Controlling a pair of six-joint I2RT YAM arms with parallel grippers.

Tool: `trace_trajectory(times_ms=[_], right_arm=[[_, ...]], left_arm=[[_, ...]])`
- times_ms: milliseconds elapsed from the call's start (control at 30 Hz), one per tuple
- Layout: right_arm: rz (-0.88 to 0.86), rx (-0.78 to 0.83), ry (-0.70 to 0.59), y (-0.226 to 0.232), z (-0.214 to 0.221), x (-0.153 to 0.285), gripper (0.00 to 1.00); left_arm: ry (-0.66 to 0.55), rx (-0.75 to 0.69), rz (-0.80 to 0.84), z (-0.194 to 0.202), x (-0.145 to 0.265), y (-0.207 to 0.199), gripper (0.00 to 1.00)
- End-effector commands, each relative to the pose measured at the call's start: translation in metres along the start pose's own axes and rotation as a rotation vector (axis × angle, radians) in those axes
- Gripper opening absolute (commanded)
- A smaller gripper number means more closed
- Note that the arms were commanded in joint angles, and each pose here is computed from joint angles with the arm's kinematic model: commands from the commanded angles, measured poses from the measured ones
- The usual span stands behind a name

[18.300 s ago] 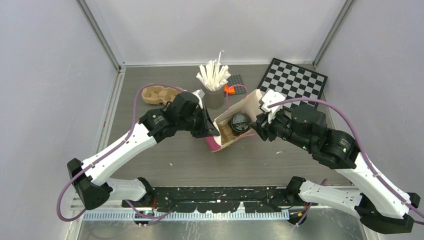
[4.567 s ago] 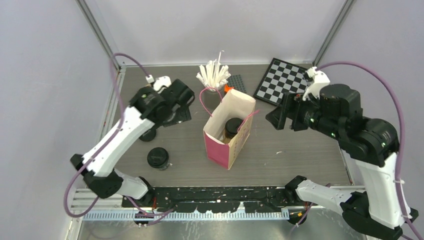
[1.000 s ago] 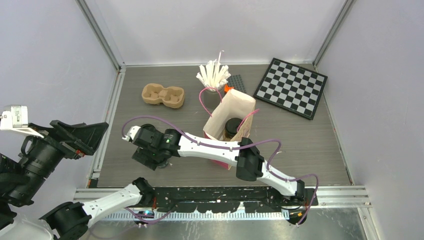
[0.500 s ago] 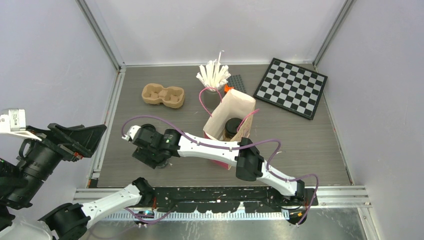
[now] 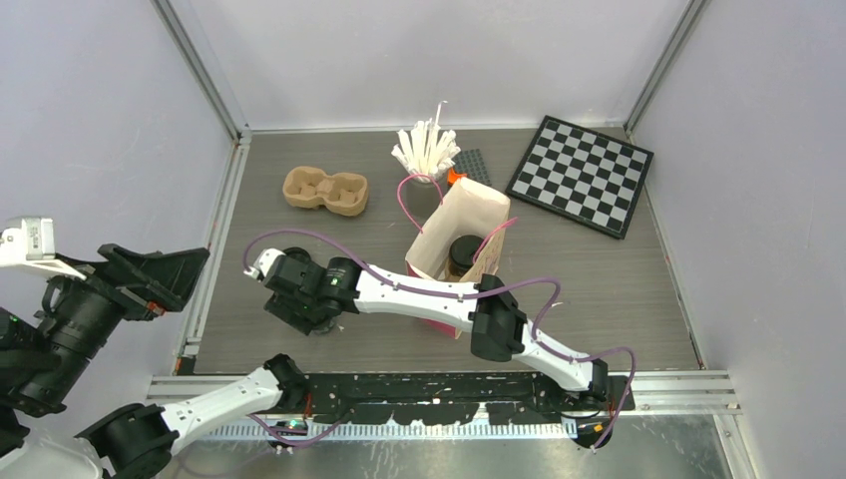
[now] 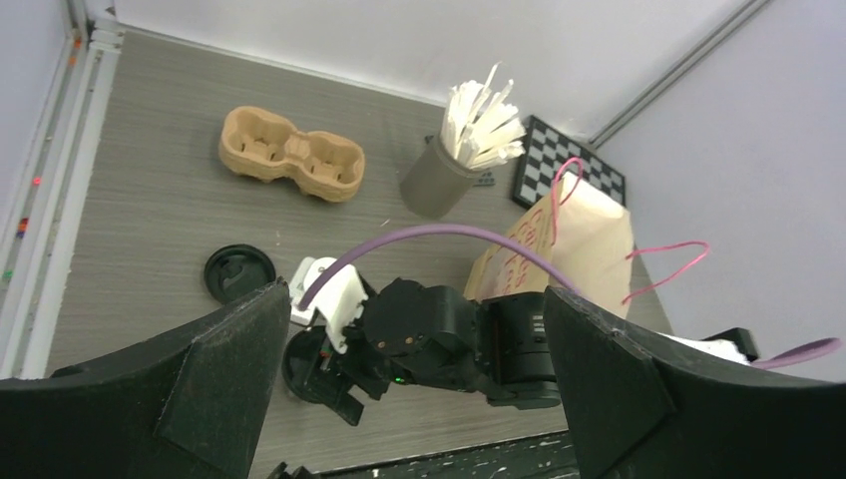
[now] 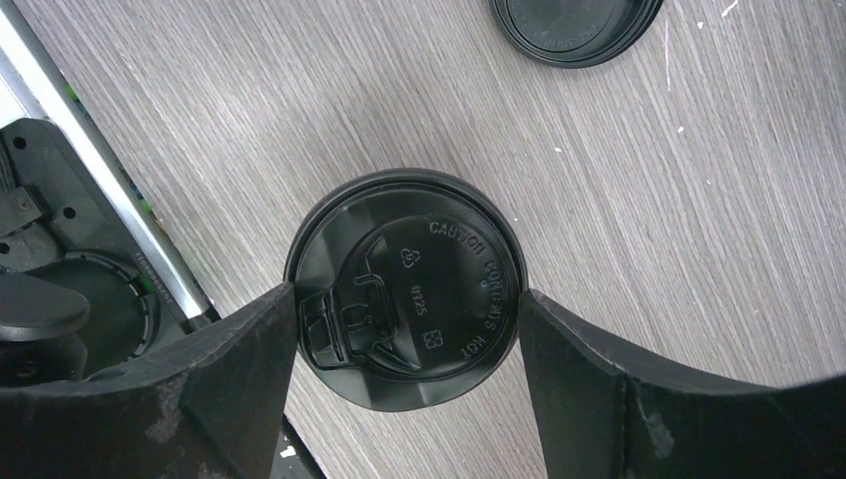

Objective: Pack the takeout coffee

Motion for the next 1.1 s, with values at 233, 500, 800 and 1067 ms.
trace_trajectory(times_ms=[233, 500, 800, 1067], right_arm=[[-0.052, -0.137, -0.181, -0.013, -0.03, 0.132, 0.74], [-0.063, -0.111, -0.174, -0.014, 0.01, 0.208, 0.74], [0.009, -0.237, -0.501, -0.061, -0.06, 0.314, 0.75], [0.173, -0.295, -0.696, -0.12, -0.121, 0.359, 0.76]], left_arm=[[0.074, 0.055, -0.094, 0.024, -0.041, -0.007, 1.0], [0.047, 0.098, -0.045, 0.025, -0.068, -0.031, 1.0], [0.021, 0.111, -0.07, 0.025, -0.082, -0.038, 1.0], [0.069, 0.182, -0.11, 0.052, -0.093, -0.039, 1.0]])
Point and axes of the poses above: each gripper's point midway between its finger pads, its own x axis back along the fingers, its own y axis along the line the jaws close on, z = x × y, the point moved 1 cm from there along x, back along the fingers, and after that the axes turned 9 degrees about -x, right-handed, at the moved point
